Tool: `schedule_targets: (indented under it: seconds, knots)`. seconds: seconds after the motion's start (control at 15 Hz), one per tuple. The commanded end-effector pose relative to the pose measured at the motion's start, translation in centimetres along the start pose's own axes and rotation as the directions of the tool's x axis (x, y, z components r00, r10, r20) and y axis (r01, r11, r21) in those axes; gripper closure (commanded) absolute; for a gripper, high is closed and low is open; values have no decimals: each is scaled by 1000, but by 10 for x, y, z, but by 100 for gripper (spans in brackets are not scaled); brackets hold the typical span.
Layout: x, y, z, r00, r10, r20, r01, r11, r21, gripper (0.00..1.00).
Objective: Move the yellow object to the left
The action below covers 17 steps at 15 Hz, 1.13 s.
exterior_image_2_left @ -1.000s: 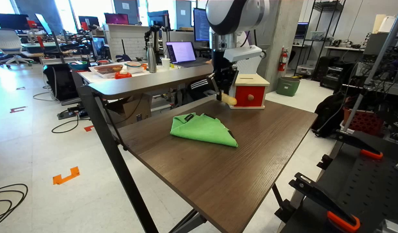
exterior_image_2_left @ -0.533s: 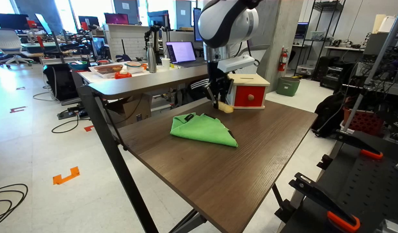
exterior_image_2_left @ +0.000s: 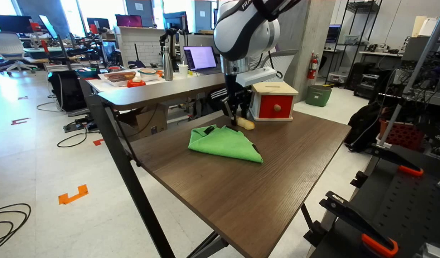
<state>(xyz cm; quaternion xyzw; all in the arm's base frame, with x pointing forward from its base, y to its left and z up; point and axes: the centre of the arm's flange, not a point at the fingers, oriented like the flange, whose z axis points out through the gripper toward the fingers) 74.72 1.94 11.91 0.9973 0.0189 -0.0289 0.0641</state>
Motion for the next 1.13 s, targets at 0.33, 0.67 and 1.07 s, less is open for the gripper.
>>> schedule_targets:
  seconds: [0.33,0.67,1.07]
  knots:
    - [-16,-16,-46,999,22,-33,-21,1000,6,0]
    - [-64,-13,-120,994,50,-100,-46,998,40,0]
    - [-48,-1,-160,990,54,-133,-49,998,42,0]
